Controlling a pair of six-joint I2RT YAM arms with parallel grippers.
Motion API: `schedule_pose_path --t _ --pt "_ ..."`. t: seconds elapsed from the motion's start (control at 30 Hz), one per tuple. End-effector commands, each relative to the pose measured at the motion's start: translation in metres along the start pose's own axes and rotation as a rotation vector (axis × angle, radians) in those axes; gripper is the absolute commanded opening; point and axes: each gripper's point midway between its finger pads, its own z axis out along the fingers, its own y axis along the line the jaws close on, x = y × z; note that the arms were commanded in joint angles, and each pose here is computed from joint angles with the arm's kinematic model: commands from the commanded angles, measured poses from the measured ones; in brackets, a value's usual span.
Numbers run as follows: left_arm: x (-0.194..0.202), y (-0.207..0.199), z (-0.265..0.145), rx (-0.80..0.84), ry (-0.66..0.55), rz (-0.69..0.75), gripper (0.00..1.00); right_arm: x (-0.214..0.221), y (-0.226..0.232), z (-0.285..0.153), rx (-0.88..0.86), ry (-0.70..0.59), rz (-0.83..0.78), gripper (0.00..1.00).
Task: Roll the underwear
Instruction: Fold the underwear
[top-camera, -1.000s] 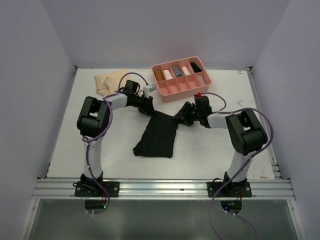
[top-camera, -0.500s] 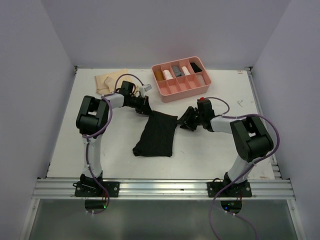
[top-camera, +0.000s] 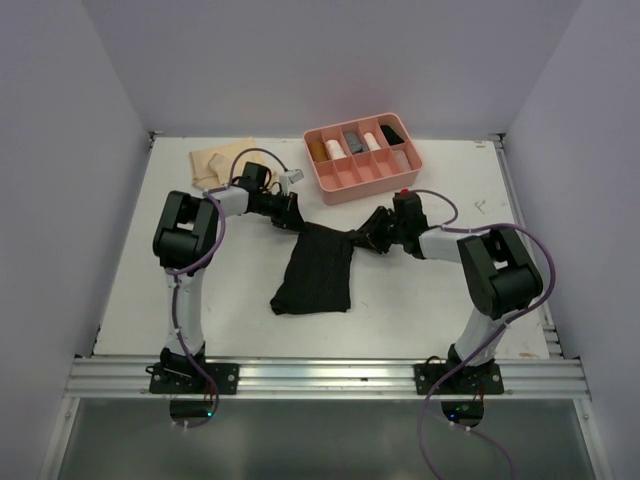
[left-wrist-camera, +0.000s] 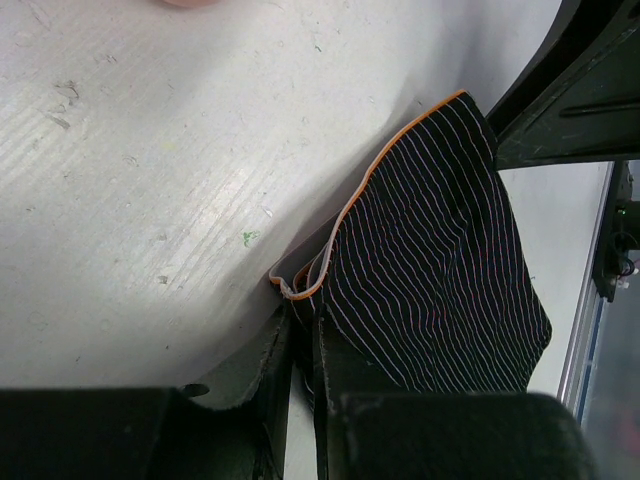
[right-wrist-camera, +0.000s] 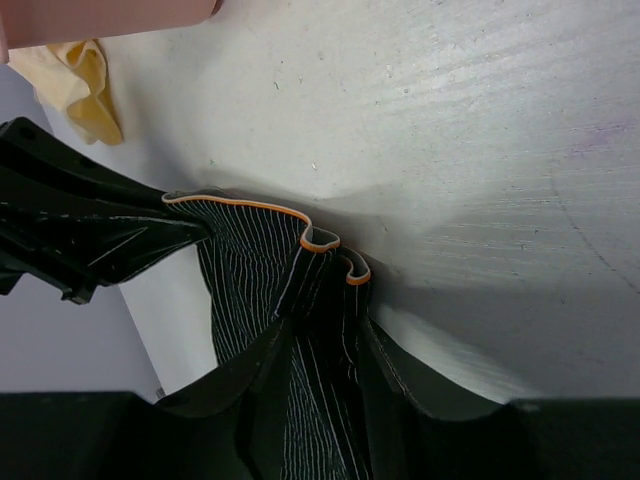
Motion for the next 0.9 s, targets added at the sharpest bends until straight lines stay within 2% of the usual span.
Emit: schedule_pose_path --t 0.0,0.13,0.27,0.33,0.43,0.87 --pt "0.008 0.011 0.002 -0.014 0.026 -0.012 0.15 -0.014 0.028 0.0 -0.082 -0.024 0.005 0.37" --pt "0.008 0.012 0.002 -0.016 0.025 -0.013 0.15 -0.017 0.029 0.001 -0.07 -0.03 0.007 0.37" --pt "0.007 0.011 0.002 -0.018 0.024 -0.008 0.16 -0.014 0.015 -0.002 0.014 -0.016 -0.008 0.39" --pt "0.007 0.012 0.001 -0.022 0.024 -0.008 0.16 -0.013 0.01 -0.006 0.038 -0.023 -0.01 0.45" --pt "0.008 0.011 0.001 -0.02 0.027 -0.009 0.17 -0.013 0.014 -0.01 0.022 -0.028 -0.014 0.49" --pt "0.011 0.012 0.002 -0.019 0.032 -0.013 0.17 -0.016 0.033 -0.009 -0.051 -0.026 0.006 0.48"
